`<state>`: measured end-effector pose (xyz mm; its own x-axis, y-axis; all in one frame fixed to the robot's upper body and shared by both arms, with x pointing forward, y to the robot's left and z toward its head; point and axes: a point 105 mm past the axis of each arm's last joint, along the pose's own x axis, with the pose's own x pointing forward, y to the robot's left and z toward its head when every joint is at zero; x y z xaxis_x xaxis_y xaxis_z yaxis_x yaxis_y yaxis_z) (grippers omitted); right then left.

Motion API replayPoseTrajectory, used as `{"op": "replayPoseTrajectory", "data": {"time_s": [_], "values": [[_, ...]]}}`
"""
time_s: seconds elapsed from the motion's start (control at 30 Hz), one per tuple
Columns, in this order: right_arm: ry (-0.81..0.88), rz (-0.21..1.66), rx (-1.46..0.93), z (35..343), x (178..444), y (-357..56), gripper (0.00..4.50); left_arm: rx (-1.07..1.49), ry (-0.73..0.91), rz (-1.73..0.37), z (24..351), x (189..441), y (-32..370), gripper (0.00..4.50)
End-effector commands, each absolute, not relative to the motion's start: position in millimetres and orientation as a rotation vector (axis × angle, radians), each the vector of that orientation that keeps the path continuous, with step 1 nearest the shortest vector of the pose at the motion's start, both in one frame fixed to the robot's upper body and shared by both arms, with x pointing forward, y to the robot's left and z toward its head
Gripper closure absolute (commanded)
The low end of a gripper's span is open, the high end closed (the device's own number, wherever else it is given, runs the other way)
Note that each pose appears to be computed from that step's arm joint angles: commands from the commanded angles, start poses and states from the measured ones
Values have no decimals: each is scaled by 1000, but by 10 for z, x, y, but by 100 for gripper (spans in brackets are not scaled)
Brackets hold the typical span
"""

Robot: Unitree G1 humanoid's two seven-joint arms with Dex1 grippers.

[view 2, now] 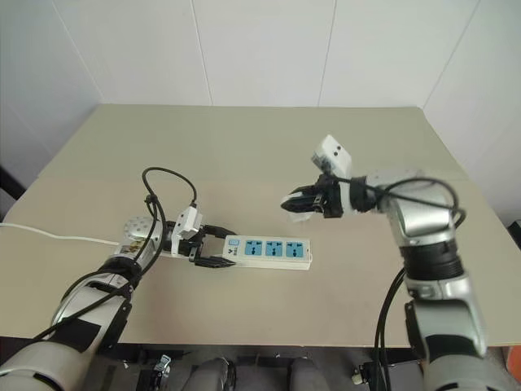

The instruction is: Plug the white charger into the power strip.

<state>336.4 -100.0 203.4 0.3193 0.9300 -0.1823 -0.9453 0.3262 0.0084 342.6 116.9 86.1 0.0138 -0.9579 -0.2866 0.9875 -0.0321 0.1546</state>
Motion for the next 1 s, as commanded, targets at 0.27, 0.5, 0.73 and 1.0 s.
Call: {"op": "replayPoseTrajectory", "data": {"time_s": [0.27,0.5,0.73,1.0], "values": [[-279,1402,55,1998,3261,-706,338,342,231,-1640,608,3262,1172,124],[-265,1484,-2,1813,3310,-615,338,341,242,-1644,585,3235,1199,124],[-261,1499,-20,1728,3350,-571,338,324,262,-1641,565,3226,1213,124],[-260,1506,-19,1682,3346,-511,338,323,271,-1647,556,3223,1199,124]]}}
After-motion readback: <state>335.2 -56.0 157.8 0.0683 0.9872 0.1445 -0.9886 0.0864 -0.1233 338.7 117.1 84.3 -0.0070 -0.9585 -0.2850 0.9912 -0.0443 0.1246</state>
